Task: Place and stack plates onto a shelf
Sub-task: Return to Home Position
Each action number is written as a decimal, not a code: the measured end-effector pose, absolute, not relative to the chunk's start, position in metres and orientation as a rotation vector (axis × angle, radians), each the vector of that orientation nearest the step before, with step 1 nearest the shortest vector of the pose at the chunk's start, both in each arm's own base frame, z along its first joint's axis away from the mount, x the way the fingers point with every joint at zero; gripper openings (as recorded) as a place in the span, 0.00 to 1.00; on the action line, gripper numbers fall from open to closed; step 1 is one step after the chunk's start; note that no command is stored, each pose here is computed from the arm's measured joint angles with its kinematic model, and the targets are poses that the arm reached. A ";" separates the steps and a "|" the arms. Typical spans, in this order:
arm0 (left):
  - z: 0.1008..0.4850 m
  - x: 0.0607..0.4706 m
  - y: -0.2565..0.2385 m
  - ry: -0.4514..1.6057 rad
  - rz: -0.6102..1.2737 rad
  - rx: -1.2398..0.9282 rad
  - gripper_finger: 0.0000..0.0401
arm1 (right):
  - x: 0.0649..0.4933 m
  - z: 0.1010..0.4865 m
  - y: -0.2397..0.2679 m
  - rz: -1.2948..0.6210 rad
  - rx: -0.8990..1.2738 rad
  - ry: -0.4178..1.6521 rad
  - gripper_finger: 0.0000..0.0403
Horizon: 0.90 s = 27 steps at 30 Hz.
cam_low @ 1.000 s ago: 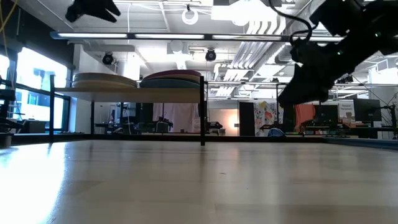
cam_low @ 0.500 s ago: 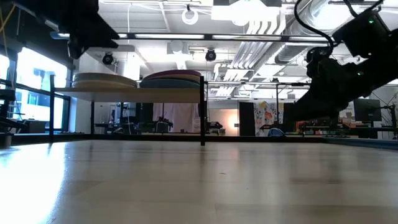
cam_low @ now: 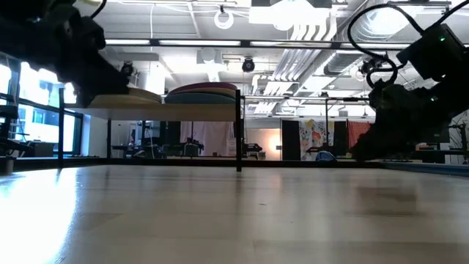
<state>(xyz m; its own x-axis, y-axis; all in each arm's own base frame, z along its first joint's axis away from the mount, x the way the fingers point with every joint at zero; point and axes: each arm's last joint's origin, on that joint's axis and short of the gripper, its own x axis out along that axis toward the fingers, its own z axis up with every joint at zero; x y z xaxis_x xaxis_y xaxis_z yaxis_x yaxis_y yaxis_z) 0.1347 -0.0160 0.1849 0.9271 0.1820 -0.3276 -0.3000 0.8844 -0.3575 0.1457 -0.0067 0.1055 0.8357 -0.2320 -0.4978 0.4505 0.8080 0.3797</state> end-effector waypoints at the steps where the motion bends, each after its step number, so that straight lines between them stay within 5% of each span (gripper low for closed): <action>1: 0.180 0.134 -0.016 0.292 0.244 -0.416 0.25 | 0.145 0.105 -0.007 -0.385 0.529 0.459 0.36; 13: 0.127 0.121 -0.015 0.386 0.225 -0.396 0.25 | 0.137 0.093 -0.007 -0.443 0.563 0.595 0.36; 27: 0.125 0.120 -0.015 0.410 0.228 -0.353 0.25 | 0.136 0.092 -0.007 -0.444 0.562 0.599 0.36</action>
